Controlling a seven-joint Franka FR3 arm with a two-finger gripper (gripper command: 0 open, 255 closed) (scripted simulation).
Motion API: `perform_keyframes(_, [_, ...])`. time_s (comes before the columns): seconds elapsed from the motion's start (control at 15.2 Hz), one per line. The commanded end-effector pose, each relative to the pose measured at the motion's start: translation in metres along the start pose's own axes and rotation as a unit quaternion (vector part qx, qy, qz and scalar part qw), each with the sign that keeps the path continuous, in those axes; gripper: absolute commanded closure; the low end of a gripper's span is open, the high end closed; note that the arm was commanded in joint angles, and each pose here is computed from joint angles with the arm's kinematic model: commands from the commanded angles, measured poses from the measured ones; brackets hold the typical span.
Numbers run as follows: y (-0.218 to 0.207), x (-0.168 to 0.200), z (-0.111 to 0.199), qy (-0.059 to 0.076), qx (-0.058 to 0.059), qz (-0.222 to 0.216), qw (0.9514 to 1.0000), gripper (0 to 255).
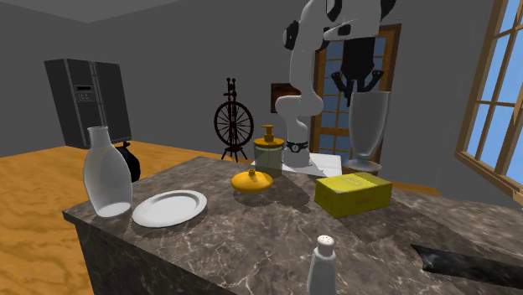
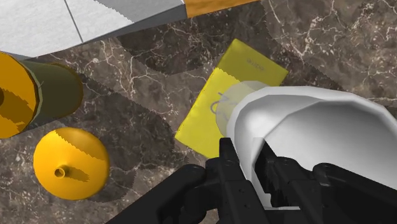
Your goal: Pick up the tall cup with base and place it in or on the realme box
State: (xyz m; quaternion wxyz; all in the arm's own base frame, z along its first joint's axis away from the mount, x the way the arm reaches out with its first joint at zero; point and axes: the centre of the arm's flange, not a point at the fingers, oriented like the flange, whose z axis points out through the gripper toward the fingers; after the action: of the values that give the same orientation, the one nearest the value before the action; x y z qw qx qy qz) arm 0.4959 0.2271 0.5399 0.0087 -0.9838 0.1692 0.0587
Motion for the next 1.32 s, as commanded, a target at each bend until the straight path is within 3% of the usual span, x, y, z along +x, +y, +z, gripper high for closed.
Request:
perform_keyframes(0.0, [0.0, 0.001, 0.01, 0.001, 0.001, 0.0, 1.0, 255])
perform_keyframes(0.53, [0.0, 0.006, 0.052, 0.001, 0.001, 0.0, 1.0, 255])
perform_keyframes(0.99, [0.0, 0.006, 0.052, 0.001, 0.001, 0.0, 1.0, 255])
perform_keyframes(1.06, [0.0, 0.006, 0.052, 0.001, 0.001, 0.0, 1.0, 0])
perform_keyframes(1.25, [0.0, 0.006, 0.052, 0.001, 0.001, 0.0, 1.0, 0])
